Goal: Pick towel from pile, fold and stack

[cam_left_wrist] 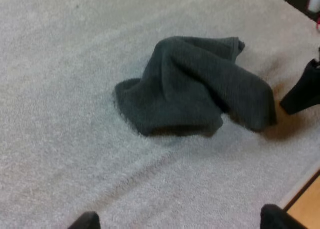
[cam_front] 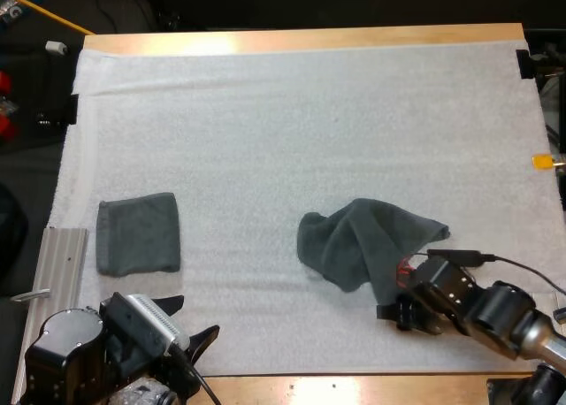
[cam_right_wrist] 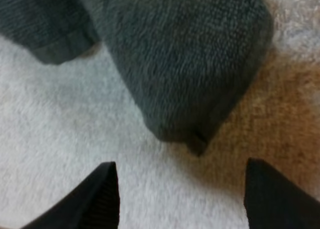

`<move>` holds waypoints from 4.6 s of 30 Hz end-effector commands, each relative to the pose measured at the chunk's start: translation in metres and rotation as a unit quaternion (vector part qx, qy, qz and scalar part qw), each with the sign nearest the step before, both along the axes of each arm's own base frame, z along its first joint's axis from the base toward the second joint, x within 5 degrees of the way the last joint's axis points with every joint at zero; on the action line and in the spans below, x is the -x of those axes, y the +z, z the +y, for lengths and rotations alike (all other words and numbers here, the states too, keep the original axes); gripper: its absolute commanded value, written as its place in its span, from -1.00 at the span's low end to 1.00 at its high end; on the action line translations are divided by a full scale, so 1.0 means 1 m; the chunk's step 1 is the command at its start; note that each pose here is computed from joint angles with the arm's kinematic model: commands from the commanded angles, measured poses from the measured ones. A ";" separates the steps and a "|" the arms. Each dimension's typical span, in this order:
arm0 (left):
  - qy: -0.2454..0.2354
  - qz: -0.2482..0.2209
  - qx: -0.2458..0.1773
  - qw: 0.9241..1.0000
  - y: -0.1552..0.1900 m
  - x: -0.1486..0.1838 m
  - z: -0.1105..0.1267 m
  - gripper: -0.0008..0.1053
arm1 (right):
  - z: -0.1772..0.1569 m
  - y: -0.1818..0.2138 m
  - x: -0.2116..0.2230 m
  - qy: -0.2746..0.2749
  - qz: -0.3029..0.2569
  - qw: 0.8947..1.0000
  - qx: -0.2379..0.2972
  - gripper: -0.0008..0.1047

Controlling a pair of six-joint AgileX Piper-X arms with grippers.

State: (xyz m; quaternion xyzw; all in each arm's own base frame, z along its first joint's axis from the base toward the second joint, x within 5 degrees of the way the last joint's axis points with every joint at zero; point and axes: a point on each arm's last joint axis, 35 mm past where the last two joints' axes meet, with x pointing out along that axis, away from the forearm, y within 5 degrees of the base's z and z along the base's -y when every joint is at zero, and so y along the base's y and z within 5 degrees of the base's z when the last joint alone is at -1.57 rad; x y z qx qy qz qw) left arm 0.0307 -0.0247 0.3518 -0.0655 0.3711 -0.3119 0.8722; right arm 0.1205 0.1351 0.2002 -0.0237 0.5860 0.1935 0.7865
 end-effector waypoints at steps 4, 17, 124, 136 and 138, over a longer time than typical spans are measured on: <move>-0.006 -0.001 0.005 1.000 0.002 0.000 -0.001 0.18 | 0.009 -0.013 -0.008 -0.010 0.004 1.000 -0.007 0.03; -0.045 0.009 0.037 0.998 0.003 0.002 -0.003 0.18 | 0.026 -0.049 -0.026 -0.056 0.008 0.998 0.028 -0.40; -0.043 0.010 0.038 0.998 0.003 0.002 -0.003 0.18 | 0.023 0.073 -0.178 0.085 -0.097 0.988 0.086 -0.09; -0.043 0.010 0.038 0.998 0.003 0.002 -0.003 0.18 | -0.018 0.025 -0.174 0.041 -0.028 0.995 0.091 -0.18; -0.043 0.010 0.038 0.998 0.003 0.002 -0.003 0.18 | -0.020 0.018 -0.172 0.041 -0.023 0.996 0.078 -0.18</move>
